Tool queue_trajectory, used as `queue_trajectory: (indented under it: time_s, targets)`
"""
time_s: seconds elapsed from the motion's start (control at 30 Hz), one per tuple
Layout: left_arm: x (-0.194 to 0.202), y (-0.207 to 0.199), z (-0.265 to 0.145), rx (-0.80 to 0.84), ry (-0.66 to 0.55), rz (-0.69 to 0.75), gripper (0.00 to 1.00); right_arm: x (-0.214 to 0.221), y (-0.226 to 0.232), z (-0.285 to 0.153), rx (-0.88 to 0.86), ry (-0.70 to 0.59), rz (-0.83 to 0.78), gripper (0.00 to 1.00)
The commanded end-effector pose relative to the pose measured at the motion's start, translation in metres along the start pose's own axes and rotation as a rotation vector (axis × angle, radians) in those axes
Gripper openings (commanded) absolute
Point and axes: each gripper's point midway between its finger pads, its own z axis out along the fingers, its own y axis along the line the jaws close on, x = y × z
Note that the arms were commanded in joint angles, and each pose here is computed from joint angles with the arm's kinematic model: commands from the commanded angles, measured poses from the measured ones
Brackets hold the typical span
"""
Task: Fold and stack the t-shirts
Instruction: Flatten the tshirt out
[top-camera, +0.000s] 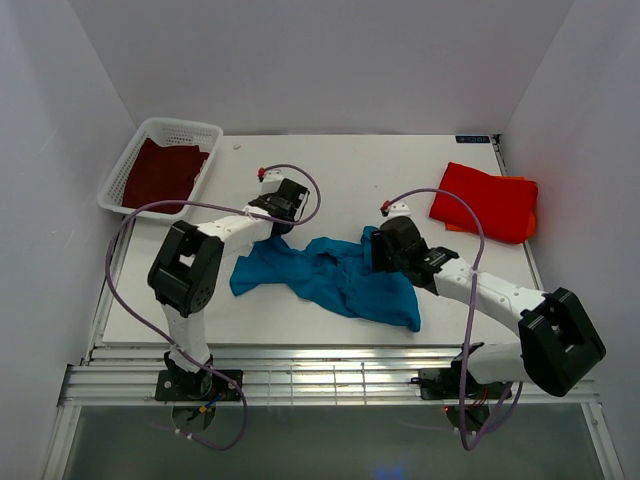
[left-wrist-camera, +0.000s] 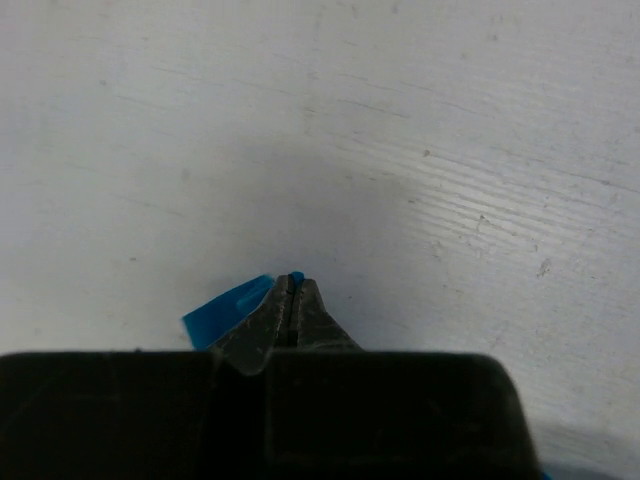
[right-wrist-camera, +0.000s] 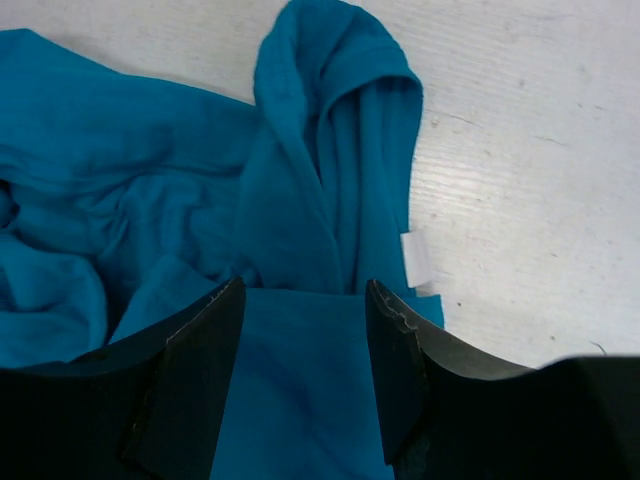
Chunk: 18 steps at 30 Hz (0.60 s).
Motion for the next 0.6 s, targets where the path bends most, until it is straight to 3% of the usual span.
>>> queue_trajectory:
  time_s: [0.0, 0.2, 0.57]
  targets:
    - [-0.054, 0.043, -0.044, -0.048, -0.116, -0.140, 0.00, -0.029, 0.027, 0.002, -0.125, -0.078, -0.012, 0.57]
    - [-0.073, 0.075, -0.077, -0.054, -0.186, -0.193, 0.00, -0.004, 0.044, 0.004, -0.208, 0.024, -0.023, 0.50]
    - [-0.084, 0.099, -0.090, -0.083, -0.210, -0.241, 0.00, -0.006, 0.024, 0.017, -0.080, -0.001, -0.050, 0.47]
